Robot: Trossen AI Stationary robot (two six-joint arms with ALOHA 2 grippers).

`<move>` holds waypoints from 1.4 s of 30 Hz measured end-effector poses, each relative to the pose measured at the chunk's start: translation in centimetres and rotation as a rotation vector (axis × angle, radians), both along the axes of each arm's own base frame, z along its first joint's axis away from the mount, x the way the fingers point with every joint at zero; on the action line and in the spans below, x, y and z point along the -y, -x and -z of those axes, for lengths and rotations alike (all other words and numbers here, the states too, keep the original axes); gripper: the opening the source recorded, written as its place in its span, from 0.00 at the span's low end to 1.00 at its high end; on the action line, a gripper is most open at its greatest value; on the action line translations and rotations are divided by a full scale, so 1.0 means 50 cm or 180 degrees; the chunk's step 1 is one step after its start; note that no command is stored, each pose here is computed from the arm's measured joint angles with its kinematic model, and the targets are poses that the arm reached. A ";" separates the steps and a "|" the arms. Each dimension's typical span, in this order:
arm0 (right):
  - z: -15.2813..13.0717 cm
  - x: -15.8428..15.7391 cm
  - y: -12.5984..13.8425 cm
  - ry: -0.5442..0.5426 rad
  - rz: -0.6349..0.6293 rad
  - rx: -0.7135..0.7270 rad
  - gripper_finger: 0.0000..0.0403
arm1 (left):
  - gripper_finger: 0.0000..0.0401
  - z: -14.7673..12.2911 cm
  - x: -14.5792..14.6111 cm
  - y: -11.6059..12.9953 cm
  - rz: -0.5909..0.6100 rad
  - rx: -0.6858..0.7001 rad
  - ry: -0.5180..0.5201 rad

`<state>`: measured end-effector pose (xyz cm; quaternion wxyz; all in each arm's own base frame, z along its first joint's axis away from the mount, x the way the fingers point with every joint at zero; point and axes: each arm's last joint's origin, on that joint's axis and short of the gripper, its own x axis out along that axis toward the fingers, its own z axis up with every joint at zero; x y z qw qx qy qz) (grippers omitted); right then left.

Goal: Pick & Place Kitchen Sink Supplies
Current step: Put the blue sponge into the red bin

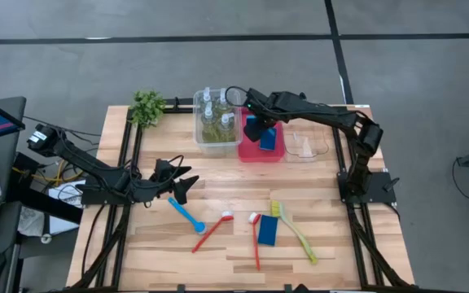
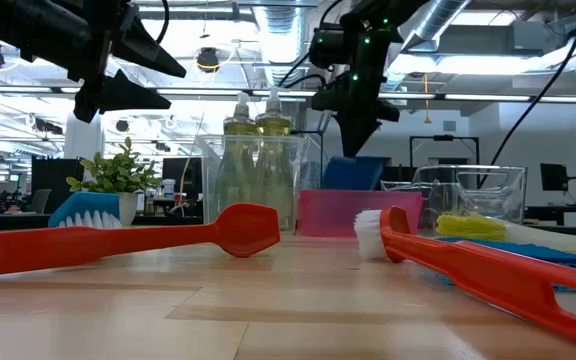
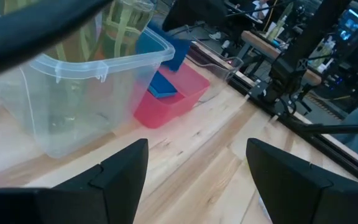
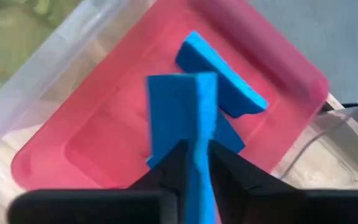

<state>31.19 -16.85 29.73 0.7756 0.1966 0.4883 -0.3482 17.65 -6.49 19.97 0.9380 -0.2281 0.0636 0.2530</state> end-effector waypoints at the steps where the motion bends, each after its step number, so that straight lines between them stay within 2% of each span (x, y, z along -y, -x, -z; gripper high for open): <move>1: 0.002 -0.002 -0.003 0.0001 -0.0038 -0.0020 0.16 | 0.68 0.000 0.000 0.000 0.0000 0.0000 -0.0001; 10: -0.014 0.002 0.009 0.0091 -0.0085 0.0019 0.38 | 0.68 0.000 0.000 0.000 -0.0008 0.0000 -0.0004; 14: -0.043 -0.013 0.027 0.0135 -0.0082 0.0103 0.41 | 0.68 0.000 0.000 0.000 -0.0008 -0.0002 -0.0006; 18: -0.086 -0.055 0.042 0.0222 -0.0228 0.0288 0.38 | 0.68 0.000 0.000 0.000 -0.0007 -0.0004 -0.0006; 23: -0.133 -0.142 0.060 0.0290 -0.0739 0.0405 0.33 | 0.68 0.001 0.001 0.000 0.0085 -0.0033 0.0023; 28: -0.144 -0.253 0.077 -0.0013 -0.1496 0.0263 0.30 | 0.68 0.002 0.002 -0.001 0.0159 -0.0062 0.0030; 36: -0.105 -0.418 0.058 -0.0567 -0.1991 -0.0043 0.29 | 0.68 0.003 0.003 -0.001 0.0213 -0.0075 0.0046; 42: -0.052 -0.553 0.028 -0.0689 -0.2337 -0.0155 0.29 | 0.68 0.004 0.008 -0.002 0.0471 -0.0123 0.0142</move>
